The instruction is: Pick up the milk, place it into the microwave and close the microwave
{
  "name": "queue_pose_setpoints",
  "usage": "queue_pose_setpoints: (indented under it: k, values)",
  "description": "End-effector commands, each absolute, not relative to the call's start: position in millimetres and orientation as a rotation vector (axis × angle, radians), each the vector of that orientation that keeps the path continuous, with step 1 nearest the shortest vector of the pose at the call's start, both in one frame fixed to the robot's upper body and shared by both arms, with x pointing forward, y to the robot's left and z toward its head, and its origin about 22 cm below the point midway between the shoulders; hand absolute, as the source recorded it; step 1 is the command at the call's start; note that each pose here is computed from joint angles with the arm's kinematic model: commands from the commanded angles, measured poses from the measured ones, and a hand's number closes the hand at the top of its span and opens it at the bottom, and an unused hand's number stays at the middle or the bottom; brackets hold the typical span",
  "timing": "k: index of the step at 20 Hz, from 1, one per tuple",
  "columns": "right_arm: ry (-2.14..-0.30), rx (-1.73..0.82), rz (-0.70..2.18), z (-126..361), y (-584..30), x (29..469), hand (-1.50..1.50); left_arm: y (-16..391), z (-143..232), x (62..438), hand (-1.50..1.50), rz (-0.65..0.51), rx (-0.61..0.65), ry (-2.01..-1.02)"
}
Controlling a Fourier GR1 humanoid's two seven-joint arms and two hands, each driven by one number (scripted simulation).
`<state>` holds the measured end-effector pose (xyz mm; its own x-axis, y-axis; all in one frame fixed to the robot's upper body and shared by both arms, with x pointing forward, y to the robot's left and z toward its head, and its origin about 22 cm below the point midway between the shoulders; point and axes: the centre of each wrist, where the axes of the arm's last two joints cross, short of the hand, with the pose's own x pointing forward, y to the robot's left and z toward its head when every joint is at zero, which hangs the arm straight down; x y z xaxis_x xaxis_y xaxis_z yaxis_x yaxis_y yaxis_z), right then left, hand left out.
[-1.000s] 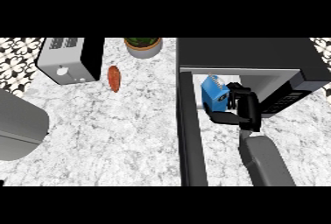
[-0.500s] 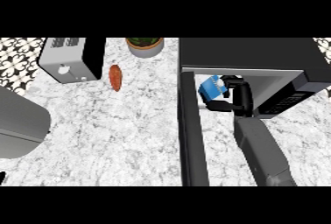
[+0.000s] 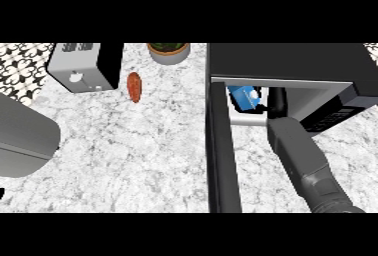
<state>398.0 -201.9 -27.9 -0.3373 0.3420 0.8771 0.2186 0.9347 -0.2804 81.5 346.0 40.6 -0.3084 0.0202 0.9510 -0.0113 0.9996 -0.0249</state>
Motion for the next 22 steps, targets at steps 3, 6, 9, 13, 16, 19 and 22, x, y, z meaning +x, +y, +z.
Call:
queue_pose_setpoints:
  k: [3, 6, 9, 13, 16, 19, 22]
  values:
    - [-1.96, -0.669, 0.325, -9, -190, 415, 1.5, 346, 45, 86, -1.5, 0.024, -0.018, -1.902]
    - [-1.964, -0.757, 0.338, -5, -193, 418, 1.5, 357, 34, 86, -1.5, 0.023, 0.002, -1.881]
    - [-1.906, -0.873, 0.267, -5, -189, 419, 1.5, 347, 33, 83, -1.5, 0.005, -0.051, -1.879]
    - [-1.872, -0.899, 0.204, -10, -205, 416, 1.5, 347, 34, 83, -1.5, -0.011, -0.03, -1.882]
    - [-1.863, -0.915, 0.189, 0, -224, 421, 1.5, 353, 22, 94, -1.5, 0.001, -0.044, -1.876]
    - [-1.82, -0.942, 0.185, -16, -232, 411, 1.5, 352, 35, 92, -1.5, -0.032, -0.049, -1.888]
    - [-1.8, -0.958, 0.197, -5, -271, 412, 1.5, 350, 29, 99, -1.5, -0.02, -0.056, -1.887]
